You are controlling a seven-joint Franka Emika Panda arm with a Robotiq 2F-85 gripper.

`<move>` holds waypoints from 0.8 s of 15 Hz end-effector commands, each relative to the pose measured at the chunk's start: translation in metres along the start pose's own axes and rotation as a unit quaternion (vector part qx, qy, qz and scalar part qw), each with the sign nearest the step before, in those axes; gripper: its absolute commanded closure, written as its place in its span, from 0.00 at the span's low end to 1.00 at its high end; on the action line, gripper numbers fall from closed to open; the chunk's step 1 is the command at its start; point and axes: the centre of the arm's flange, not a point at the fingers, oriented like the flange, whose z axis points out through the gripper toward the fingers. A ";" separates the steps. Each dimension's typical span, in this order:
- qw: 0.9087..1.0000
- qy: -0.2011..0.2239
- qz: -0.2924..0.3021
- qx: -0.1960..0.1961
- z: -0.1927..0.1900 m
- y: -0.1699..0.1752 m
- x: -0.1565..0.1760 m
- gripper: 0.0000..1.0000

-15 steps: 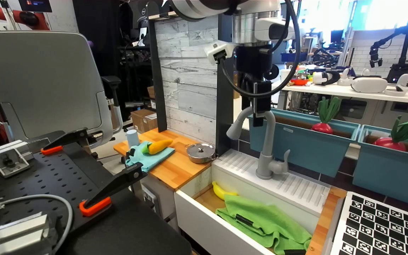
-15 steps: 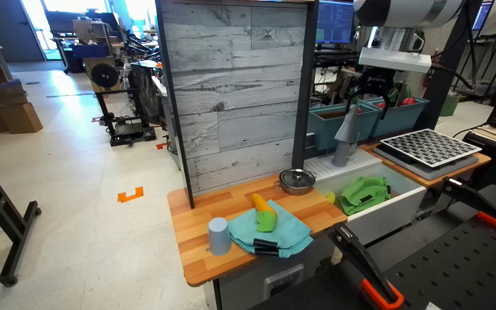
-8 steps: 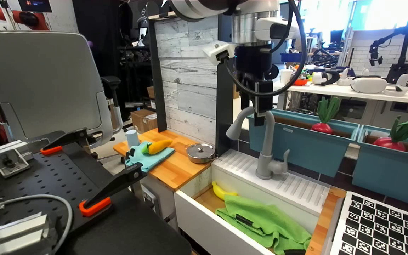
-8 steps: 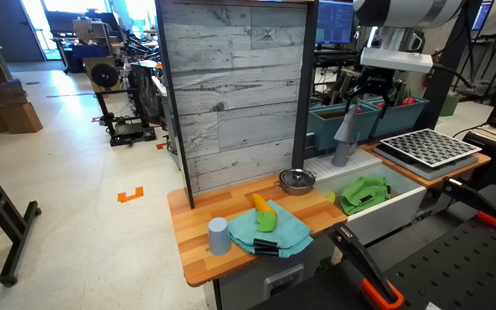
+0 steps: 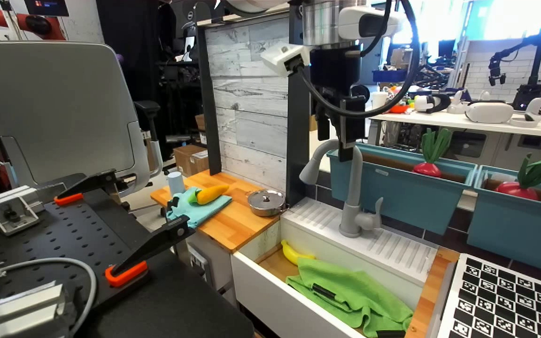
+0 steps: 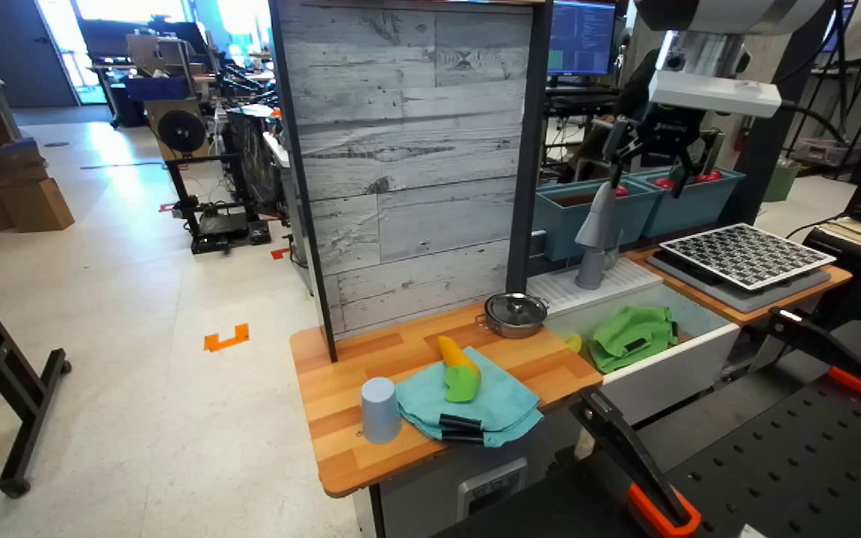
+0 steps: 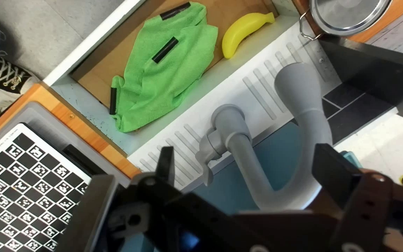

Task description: Move the tap nozzle to the right

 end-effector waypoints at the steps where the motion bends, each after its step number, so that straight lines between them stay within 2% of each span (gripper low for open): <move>1: 1.000 0.016 -0.009 0.025 -0.023 0.015 -0.020 0.00; 4: 0.998 0.031 -0.026 0.039 -0.040 0.017 -0.033 0.00; 7: 0.995 0.044 -0.074 0.052 -0.058 0.010 -0.053 0.00; 8: 0.998 0.032 -0.050 0.032 -0.039 0.004 -0.029 0.00; 12: 0.996 0.035 -0.070 0.039 -0.052 0.000 -0.044 0.00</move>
